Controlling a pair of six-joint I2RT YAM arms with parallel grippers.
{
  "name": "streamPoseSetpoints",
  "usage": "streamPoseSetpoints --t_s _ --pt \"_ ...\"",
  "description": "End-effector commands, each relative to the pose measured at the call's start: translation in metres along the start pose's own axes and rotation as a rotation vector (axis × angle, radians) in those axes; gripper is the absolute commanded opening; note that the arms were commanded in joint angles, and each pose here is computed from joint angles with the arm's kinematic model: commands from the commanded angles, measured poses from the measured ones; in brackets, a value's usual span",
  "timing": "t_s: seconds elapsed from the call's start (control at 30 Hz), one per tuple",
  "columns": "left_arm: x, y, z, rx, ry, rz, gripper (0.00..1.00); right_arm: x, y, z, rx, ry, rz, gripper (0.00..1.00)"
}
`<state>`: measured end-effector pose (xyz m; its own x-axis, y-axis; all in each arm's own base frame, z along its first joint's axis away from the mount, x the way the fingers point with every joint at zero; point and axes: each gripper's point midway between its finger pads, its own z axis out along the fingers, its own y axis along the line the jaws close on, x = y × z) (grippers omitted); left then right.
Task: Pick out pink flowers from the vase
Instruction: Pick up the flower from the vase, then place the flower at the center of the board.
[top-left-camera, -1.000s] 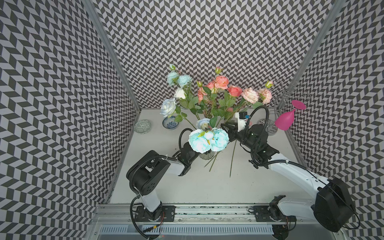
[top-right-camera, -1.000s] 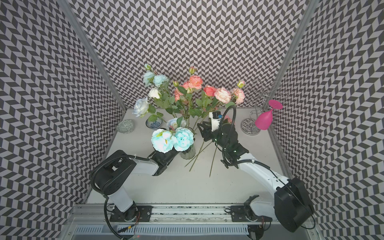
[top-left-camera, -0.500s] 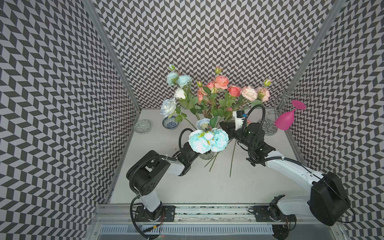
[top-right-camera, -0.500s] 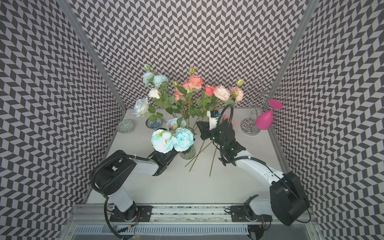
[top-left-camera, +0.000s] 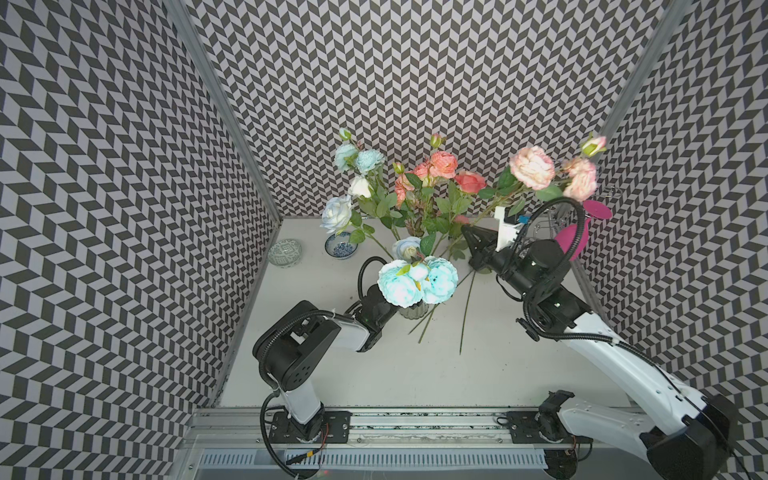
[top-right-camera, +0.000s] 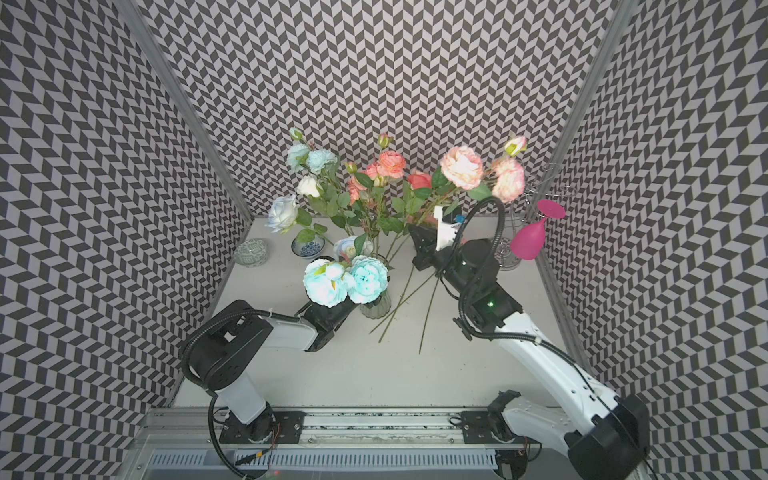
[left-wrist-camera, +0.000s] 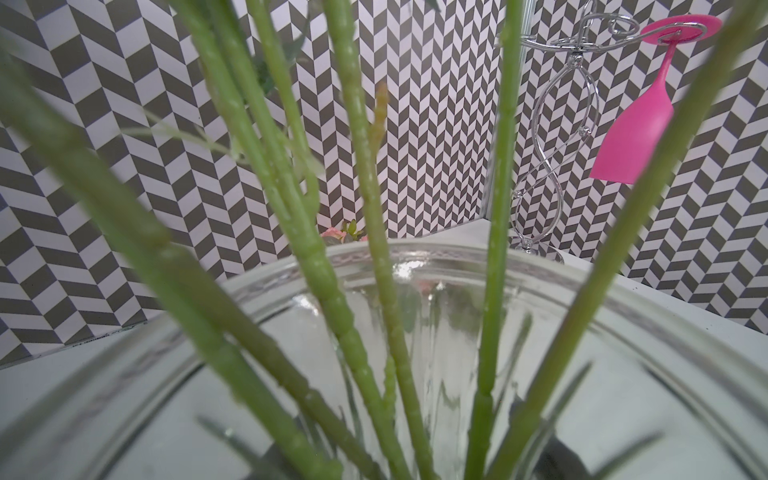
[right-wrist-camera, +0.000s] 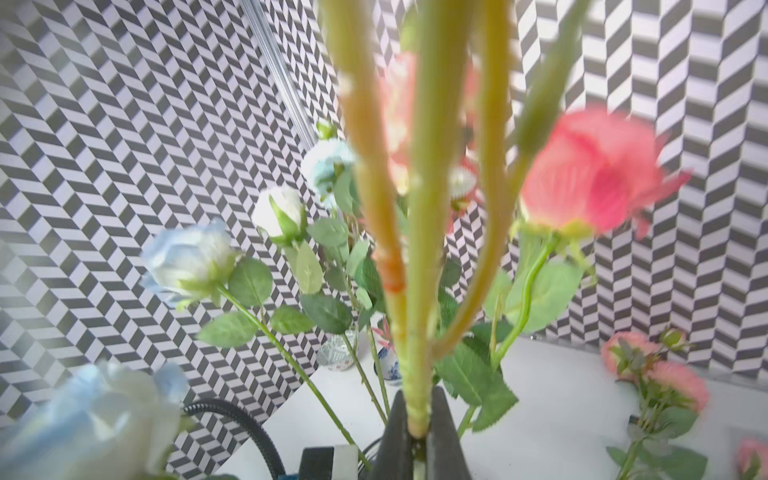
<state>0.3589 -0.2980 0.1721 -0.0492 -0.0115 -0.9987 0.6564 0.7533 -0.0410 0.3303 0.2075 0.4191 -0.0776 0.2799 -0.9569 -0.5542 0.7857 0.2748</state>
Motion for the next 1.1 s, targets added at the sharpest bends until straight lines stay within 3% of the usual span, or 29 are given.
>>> streamPoseSetpoints --t_s 0.0,0.2,0.37,0.57,0.73,0.9,1.07 --pt "0.046 -0.001 -0.007 -0.004 0.154 -0.022 0.0 -0.036 -0.033 -0.021 0.235 -0.04 -0.081 0.0" --pt "0.047 0.0 -0.007 -0.007 0.157 -0.022 0.0 -0.094 -0.088 -0.072 0.606 -0.121 -0.148 0.0" --pt "0.047 0.001 -0.006 -0.009 0.156 -0.022 0.0 -0.121 -0.11 -0.092 0.707 -0.124 -0.176 0.0" --pt "0.047 0.002 -0.006 -0.009 0.158 -0.022 0.0 -0.075 -0.131 -0.065 0.65 0.053 -0.129 0.0" --pt "0.047 0.003 -0.008 -0.014 0.158 -0.018 0.0 -0.048 -0.137 -0.055 0.583 0.121 -0.062 0.0" --pt "0.045 0.002 -0.007 -0.01 0.154 -0.016 0.0 -0.055 -0.131 -0.053 0.542 0.119 -0.064 0.0" --pt "0.046 0.002 -0.007 -0.009 0.154 -0.018 0.0 -0.086 -0.111 -0.057 0.477 0.034 -0.065 0.0"
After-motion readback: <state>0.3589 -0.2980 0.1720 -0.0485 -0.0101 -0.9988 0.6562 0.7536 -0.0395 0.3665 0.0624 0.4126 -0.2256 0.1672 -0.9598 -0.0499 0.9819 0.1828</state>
